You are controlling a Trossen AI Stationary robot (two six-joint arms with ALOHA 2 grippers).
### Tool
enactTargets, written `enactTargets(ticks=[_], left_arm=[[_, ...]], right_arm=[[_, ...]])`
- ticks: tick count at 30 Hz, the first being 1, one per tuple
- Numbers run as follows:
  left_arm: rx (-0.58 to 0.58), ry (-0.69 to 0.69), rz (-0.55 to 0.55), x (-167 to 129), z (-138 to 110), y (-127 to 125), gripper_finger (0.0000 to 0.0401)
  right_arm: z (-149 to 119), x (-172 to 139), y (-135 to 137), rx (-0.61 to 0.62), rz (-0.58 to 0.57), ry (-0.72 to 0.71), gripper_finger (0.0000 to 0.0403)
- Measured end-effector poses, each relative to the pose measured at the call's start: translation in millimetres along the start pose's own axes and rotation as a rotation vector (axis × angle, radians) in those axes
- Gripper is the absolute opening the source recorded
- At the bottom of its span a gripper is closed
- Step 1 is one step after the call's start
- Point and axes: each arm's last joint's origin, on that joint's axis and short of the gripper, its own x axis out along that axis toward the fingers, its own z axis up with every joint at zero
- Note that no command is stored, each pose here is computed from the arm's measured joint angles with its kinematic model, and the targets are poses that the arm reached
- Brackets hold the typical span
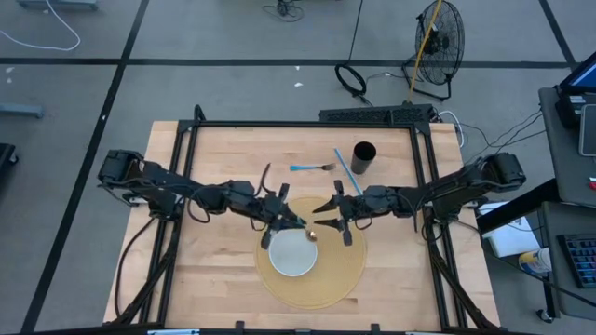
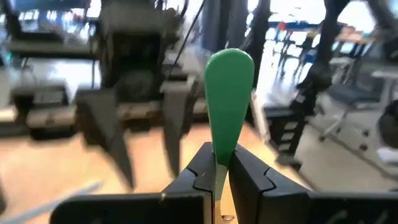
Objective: Pick & Place Utensil
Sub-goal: Put the green spoon into the white bowl
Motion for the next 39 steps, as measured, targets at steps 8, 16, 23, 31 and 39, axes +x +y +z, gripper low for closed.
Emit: enactTargets(ticks=[8,16,23,31,39], left_arm=[[-0.056,0.166,-0.116,-6.1,-6.8,-16.1,0.0022],[0.006,0.272,-0.224,-8.5,-16.4,-33.1,0.0022],[0.139,0.327,-0.288,-11.3,-31.2,-18.5,0.0022],[0.114,0.287,-0.319,-17.1,-31.0,18.3,0.0022],[0.067,0.306,-0.338,-15.0,-46.7,38.6,0.0032]], right_arm=[[9.3,-14.6,1.7,0.008,0.005,0.037,0.0149],[22.1,-27.9,3.8,-0.005,0.014,0.008,0.015],[23.7,-29.8,5.3,-0.015,0.02,0.004,0.0147],[21.8,-29.8,5.3,-0.001,0.02,0.023,0.015],[20.8,-29.8,5.3,-0.013,0.02,0.033,0.0147]])
